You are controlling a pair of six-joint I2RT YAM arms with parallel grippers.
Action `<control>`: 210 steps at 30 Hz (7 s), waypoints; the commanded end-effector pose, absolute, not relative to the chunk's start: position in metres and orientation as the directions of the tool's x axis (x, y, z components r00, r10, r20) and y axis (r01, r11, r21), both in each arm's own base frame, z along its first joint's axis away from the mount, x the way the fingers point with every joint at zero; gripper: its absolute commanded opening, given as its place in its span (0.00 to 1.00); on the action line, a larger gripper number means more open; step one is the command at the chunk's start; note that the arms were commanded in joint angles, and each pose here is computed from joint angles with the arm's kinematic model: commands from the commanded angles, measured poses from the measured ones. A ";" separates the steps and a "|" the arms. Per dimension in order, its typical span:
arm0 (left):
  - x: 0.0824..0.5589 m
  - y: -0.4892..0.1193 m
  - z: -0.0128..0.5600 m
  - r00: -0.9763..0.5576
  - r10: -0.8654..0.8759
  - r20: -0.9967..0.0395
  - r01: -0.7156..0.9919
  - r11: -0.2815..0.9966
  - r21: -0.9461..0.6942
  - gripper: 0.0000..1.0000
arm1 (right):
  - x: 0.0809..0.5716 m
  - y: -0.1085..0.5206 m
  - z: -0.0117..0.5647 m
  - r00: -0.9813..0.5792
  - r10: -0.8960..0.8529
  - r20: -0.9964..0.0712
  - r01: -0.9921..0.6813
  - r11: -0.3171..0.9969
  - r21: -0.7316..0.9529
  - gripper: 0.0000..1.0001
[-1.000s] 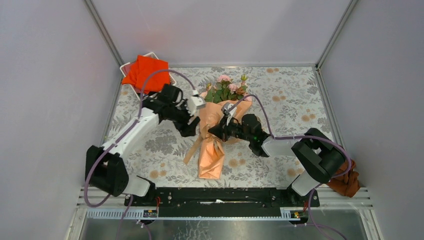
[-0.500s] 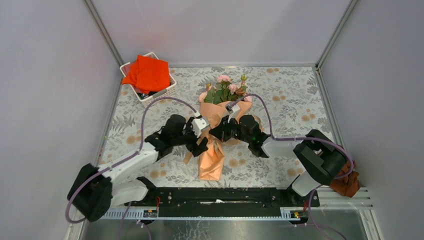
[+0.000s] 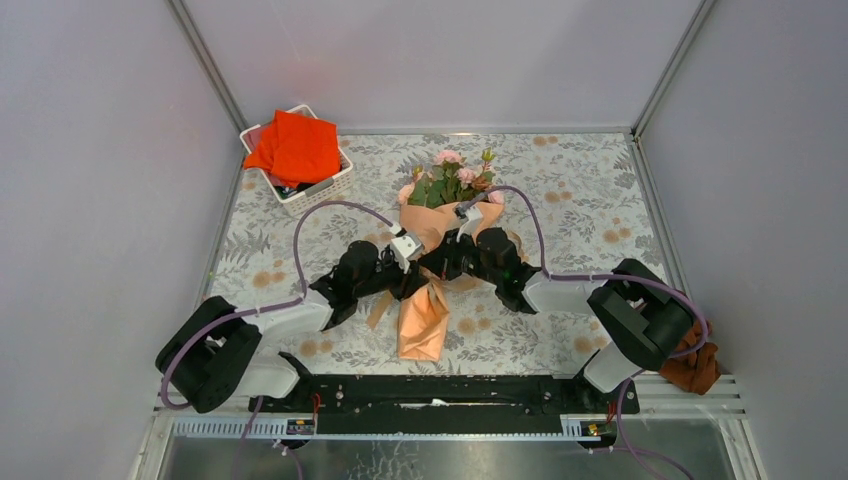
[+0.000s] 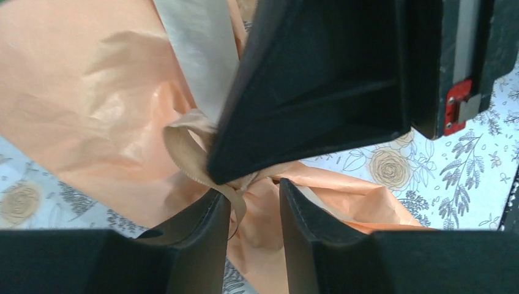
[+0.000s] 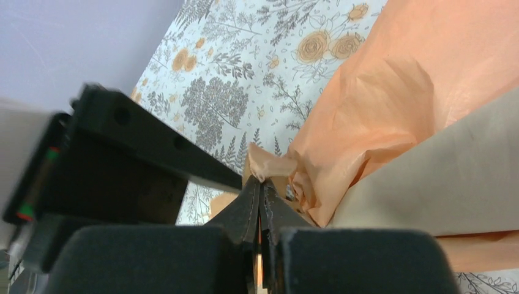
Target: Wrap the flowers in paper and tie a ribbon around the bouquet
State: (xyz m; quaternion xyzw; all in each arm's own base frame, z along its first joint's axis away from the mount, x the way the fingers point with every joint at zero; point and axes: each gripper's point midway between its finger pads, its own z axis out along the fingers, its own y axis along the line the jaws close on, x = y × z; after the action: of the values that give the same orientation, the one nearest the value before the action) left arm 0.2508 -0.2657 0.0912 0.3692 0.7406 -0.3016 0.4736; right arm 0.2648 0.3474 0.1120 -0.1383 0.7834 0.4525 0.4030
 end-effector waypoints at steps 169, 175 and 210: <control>0.117 -0.319 0.170 -0.397 0.355 -0.847 0.883 -0.104 -0.457 0.00 | 0.247 0.349 0.157 -0.445 -0.181 -0.877 -0.824 0.467 0.322 0.00; 0.103 -0.341 0.151 -0.422 0.278 -0.863 0.874 -0.127 -0.469 0.00 | 0.246 0.344 0.161 -0.505 -0.157 -0.849 -0.782 0.499 0.373 0.00; 0.227 -0.215 0.128 -0.201 0.227 -0.953 0.929 0.353 -0.112 0.66 | 0.235 0.387 0.152 -0.735 -0.084 -0.672 -0.610 0.513 0.603 0.00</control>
State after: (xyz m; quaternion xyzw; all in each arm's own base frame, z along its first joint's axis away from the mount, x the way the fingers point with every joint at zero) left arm 0.2153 -0.2028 0.1085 0.4460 0.7073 -0.3570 0.4163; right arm 0.2240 0.3614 0.1263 -0.2536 0.8320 0.4009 0.2876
